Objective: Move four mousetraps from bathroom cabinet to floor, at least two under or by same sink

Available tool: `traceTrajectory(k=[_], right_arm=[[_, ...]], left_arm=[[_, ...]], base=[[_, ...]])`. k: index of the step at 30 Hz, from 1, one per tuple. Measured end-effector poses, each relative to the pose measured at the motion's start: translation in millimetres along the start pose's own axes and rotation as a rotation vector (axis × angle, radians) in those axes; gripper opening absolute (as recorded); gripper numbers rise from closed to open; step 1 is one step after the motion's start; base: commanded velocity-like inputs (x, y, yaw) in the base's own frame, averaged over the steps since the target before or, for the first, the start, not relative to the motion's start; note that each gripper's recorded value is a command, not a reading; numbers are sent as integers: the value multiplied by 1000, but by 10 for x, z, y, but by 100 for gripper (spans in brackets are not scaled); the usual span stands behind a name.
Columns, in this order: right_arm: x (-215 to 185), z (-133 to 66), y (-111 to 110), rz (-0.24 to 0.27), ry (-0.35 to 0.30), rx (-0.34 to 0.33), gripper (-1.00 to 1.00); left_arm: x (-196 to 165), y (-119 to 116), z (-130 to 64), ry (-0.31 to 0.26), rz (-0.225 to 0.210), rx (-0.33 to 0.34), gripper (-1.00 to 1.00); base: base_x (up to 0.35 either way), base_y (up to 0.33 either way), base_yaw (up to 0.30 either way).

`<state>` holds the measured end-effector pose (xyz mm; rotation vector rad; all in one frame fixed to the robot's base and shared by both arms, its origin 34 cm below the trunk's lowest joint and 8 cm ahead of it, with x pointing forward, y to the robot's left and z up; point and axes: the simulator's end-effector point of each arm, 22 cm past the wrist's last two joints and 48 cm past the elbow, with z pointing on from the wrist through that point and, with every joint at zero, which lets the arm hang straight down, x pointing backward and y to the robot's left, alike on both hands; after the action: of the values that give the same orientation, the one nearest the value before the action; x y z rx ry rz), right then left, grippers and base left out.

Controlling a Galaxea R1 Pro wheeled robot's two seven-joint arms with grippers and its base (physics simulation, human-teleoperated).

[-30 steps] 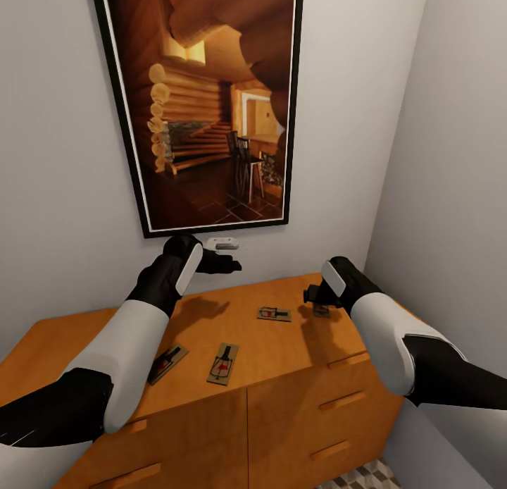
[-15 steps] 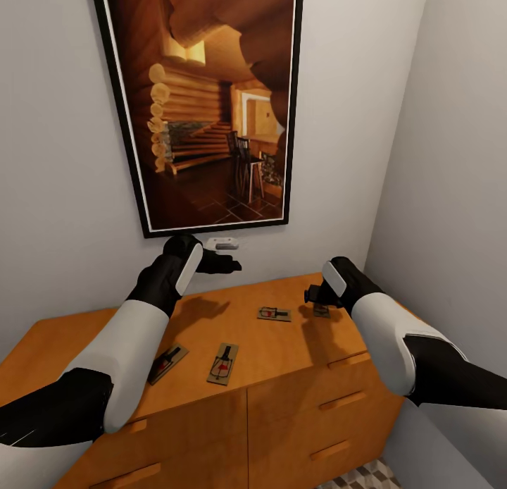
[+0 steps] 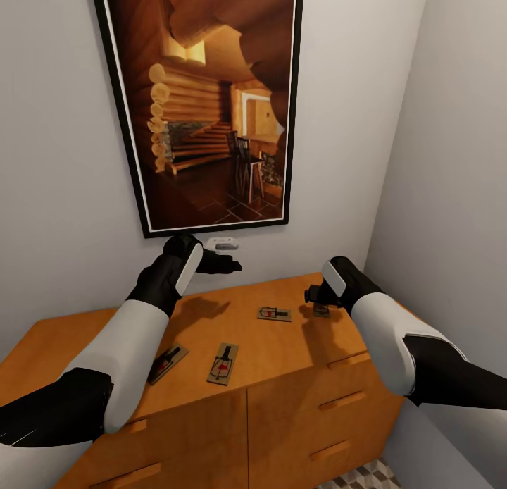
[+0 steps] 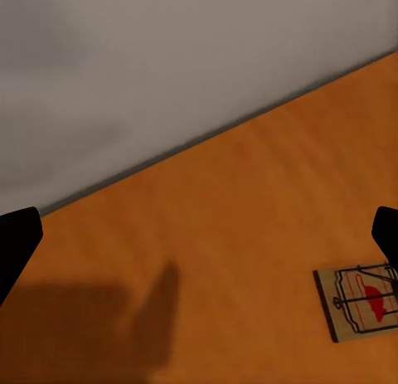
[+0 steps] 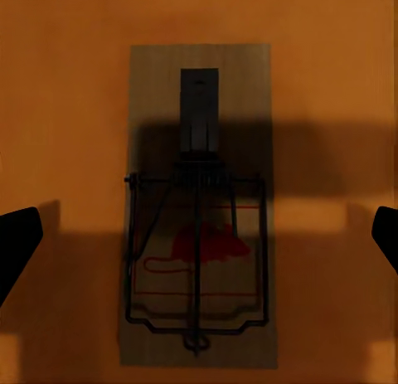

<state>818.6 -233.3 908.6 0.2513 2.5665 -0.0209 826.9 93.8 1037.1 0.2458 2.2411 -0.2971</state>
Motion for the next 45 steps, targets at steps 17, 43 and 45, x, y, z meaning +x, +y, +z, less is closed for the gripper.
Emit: traceTrajectory(k=[17, 43, 45], right_arm=[[-54, -36, 8, -11, -15, 4, 100], [-43, -35, 1, -12, -9, 3, 100], [-43, -35, -2, -11, -9, 3, 100]], left_arm=[[-4, 1, -3, -1, 0, -1, 100], [-5, -1, -3, -1, 0, 0, 100], [-5, 0, -3, -1, 0, 0, 100]], base=[[0, 0, 0], [0, 0, 0], [0, 0, 0]])
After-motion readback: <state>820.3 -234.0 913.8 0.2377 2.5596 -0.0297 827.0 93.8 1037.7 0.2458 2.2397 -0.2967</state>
